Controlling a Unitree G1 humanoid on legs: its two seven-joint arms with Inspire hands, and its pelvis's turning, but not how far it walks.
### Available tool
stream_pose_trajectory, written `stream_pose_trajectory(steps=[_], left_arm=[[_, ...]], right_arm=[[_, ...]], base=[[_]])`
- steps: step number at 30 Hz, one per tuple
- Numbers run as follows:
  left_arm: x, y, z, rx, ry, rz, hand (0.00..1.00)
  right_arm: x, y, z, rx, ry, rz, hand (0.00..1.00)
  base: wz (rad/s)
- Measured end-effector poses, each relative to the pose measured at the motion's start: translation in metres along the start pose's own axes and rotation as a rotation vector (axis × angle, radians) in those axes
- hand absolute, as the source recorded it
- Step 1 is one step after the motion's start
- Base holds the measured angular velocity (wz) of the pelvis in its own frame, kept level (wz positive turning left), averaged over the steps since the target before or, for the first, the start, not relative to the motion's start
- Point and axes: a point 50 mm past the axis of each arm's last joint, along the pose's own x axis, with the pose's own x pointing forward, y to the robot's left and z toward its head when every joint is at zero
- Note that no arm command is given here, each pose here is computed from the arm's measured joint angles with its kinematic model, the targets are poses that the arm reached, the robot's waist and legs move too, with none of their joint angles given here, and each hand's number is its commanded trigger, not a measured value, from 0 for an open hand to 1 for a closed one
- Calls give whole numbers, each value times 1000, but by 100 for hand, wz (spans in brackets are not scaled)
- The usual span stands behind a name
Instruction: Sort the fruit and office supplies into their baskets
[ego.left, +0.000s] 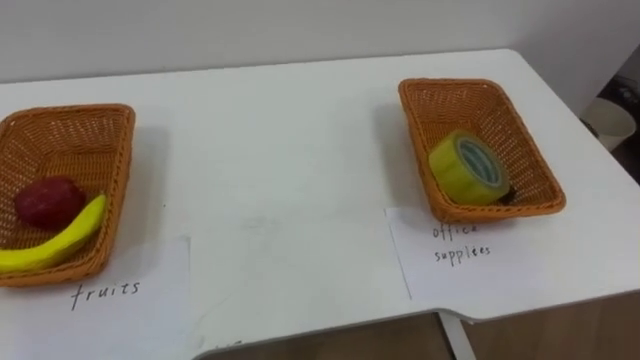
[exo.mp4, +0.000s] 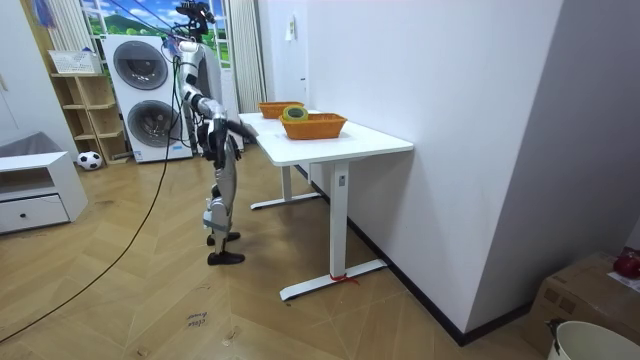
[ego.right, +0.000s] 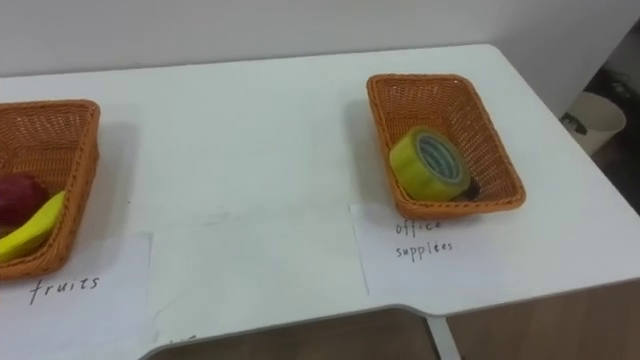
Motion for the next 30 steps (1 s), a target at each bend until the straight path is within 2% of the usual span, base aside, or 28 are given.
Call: stream_pose_trajectory(steps=[6, 9, 14, 20, 24, 30], left_arm=[[-2, -13, -6, -13, 5, -40, 0], [-2, -17, -12, -21, 22, -59, 0], [-3, -21, -13, -71, 24, -69, 0], [-2, -25, -12, -48, 9, -69, 0], [-3, -28, -13, -40, 10, -78, 0], [-3, -38, -7, -25, -3, -103, 0]], right_arm=[[-10, -15, -60, -200, 130, 16, 0], [-22, -17, -91, -375, 162, 64, 0], [-38, -14, -114, -560, 126, 199, 0], [-50, -17, -139, -837, 101, 374, 0], [-55, -26, -152, -899, 161, 431, 0], [-62, -22, -162, -952, 186, 522, 0]], base=[[-1], [-9], [0], [1], [2], [4]])
